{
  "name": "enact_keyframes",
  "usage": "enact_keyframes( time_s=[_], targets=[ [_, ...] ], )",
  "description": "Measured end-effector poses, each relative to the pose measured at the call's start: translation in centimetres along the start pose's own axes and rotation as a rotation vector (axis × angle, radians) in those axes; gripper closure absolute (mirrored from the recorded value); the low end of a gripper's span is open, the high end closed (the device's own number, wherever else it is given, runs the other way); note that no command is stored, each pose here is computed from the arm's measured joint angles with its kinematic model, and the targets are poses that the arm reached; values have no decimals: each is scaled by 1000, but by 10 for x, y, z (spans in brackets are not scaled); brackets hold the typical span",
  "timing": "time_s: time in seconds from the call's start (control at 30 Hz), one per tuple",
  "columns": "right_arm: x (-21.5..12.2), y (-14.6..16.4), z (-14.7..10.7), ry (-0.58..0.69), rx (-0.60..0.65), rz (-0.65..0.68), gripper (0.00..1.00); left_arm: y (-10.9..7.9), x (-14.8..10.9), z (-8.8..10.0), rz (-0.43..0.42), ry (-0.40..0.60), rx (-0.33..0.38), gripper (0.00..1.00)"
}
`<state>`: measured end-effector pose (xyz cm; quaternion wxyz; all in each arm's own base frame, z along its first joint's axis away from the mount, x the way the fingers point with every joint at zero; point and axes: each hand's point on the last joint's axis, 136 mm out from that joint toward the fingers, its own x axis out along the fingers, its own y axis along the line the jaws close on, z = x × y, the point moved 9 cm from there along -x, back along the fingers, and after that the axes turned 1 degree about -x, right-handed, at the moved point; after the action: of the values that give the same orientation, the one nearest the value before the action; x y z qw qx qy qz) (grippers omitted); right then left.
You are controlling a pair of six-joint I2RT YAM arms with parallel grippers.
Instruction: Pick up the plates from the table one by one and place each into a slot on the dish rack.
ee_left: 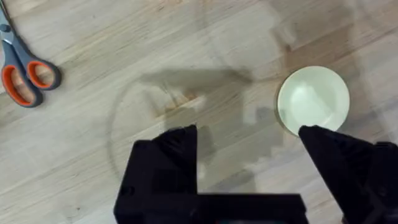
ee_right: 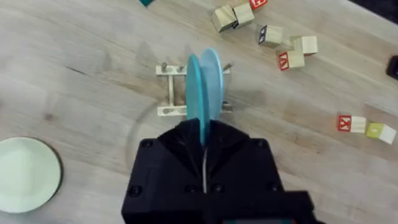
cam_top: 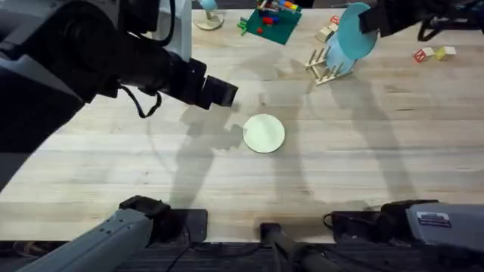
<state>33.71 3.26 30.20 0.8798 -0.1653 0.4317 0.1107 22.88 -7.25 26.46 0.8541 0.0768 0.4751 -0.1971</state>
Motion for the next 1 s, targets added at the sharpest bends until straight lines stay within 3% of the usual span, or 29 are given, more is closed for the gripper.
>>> enact_keyframes(
  time_s=[0.63, 0.93, 0.97, 1.0],
  targets=[
    [83, -1, 2, 82, -23, 30, 972, 0, 0, 0, 0, 0, 0, 6],
    [92, 0, -1, 105, -23, 38, 972, 0, 0, 0, 0, 0, 0, 6],
    [92, 0, -1, 105, -23, 38, 963, 0, 0, 0, 0, 0, 0, 7],
    [92, 0, -1, 104, -23, 37, 862, 0, 0, 0, 0, 0, 0, 6]
  ],
)
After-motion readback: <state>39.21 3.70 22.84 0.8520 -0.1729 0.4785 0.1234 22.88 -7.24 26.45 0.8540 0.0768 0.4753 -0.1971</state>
